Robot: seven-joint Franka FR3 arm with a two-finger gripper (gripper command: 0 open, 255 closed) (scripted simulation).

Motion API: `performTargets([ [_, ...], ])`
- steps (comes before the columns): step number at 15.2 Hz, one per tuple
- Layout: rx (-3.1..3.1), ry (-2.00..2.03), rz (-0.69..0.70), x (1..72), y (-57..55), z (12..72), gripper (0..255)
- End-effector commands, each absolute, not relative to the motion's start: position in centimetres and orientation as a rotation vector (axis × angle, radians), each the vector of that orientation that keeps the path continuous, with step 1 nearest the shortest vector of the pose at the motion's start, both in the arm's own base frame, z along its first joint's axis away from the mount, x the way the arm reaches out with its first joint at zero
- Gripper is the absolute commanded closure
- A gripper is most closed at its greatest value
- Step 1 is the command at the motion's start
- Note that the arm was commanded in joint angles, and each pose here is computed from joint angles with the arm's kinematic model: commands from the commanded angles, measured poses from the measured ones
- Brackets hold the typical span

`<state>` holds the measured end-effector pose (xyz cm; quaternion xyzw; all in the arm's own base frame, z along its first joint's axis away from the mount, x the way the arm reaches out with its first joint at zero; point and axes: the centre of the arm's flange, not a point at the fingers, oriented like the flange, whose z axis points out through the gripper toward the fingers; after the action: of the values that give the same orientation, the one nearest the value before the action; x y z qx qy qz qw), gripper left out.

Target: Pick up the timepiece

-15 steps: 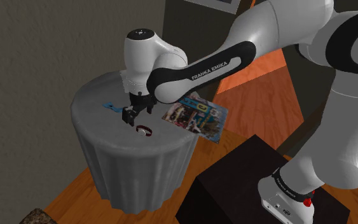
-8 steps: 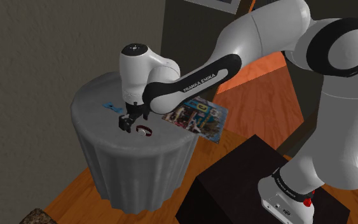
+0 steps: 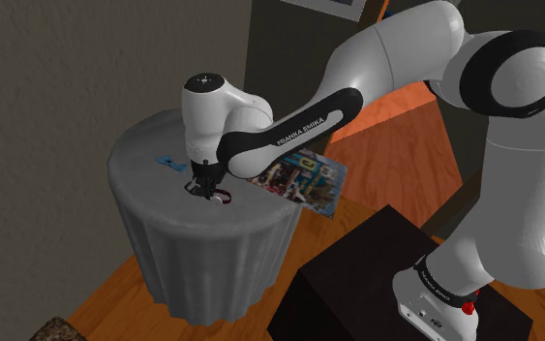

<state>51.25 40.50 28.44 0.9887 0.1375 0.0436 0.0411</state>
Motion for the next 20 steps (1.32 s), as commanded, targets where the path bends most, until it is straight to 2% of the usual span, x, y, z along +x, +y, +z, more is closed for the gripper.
performTargets([
  [1, 3.027, 0.421, 0.134, 51.2, 40.5, 28.4, 255],
  [5, 3.027, 0.421, 0.133, 51.2, 40.6, 28.3, 255],
  [20, 3.027, 0.421, 0.133, 51.2, 40.6, 36.3, 255],
])
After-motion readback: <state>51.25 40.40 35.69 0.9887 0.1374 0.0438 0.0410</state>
